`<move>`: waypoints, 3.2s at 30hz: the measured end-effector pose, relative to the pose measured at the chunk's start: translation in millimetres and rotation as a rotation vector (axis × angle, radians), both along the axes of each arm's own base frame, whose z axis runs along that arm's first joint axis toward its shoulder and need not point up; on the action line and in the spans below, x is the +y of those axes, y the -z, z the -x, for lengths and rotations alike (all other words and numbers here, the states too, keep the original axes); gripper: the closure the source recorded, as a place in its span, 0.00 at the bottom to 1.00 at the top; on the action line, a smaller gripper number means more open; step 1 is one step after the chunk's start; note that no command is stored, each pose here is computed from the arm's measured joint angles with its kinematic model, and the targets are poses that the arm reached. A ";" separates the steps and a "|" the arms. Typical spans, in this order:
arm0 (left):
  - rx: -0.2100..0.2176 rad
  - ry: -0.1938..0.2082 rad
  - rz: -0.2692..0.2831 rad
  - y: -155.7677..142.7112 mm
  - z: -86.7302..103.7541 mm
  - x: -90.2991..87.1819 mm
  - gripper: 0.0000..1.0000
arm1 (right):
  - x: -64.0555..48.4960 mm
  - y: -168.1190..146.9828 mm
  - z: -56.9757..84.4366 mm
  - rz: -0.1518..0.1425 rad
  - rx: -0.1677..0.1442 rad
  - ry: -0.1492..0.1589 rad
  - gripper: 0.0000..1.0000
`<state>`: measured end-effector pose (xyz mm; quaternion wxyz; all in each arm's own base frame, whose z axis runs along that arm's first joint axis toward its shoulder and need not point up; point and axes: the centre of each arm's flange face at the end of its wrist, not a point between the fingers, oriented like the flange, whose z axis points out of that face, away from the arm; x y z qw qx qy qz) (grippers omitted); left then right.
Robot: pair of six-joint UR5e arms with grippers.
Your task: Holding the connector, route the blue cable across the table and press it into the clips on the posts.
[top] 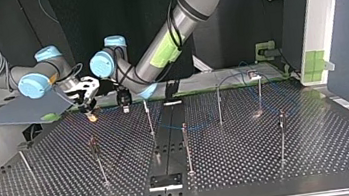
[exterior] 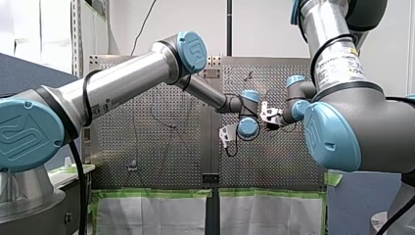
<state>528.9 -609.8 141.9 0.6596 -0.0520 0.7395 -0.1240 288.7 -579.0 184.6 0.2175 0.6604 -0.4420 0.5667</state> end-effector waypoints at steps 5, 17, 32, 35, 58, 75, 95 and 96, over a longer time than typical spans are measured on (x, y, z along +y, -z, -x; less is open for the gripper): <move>0.010 -0.025 -0.013 -2.1 4.9 1.0 1.00 | 0.4 -0.6 -0.6 0.001 0.000 -0.002 1.00; 0.030 -0.066 -0.024 -40.5 14.8 9.1 1.00 | 3.8 -35.1 -4.4 0.027 -0.058 -0.005 1.00; -0.015 -0.080 0.004 -103.4 35.8 4.4 1.00 | 8.1 -92.2 -4.8 0.072 -0.165 0.003 1.00; -0.023 -0.078 0.011 -114.6 41.5 2.3 1.00 | 8.5 -103.3 -3.4 0.087 -0.174 0.005 1.00; -0.074 -0.095 0.039 -187.3 71.3 3.4 1.00 | 23.7 -195.5 -3.0 0.211 -0.238 -0.009 1.00; -0.124 -0.119 0.059 -226.1 57.5 20.0 1.00 | 37.0 -249.6 -2.3 0.268 -0.267 -0.025 1.00; -0.200 -0.028 0.075 -228.2 -1.5 41.1 1.00 | 35.9 -248.1 -0.2 0.257 -0.267 -0.017 1.00; -0.201 -0.022 0.076 -227.9 -1.8 40.8 1.00 | 35.6 -247.9 0.2 0.257 -0.267 -0.016 1.00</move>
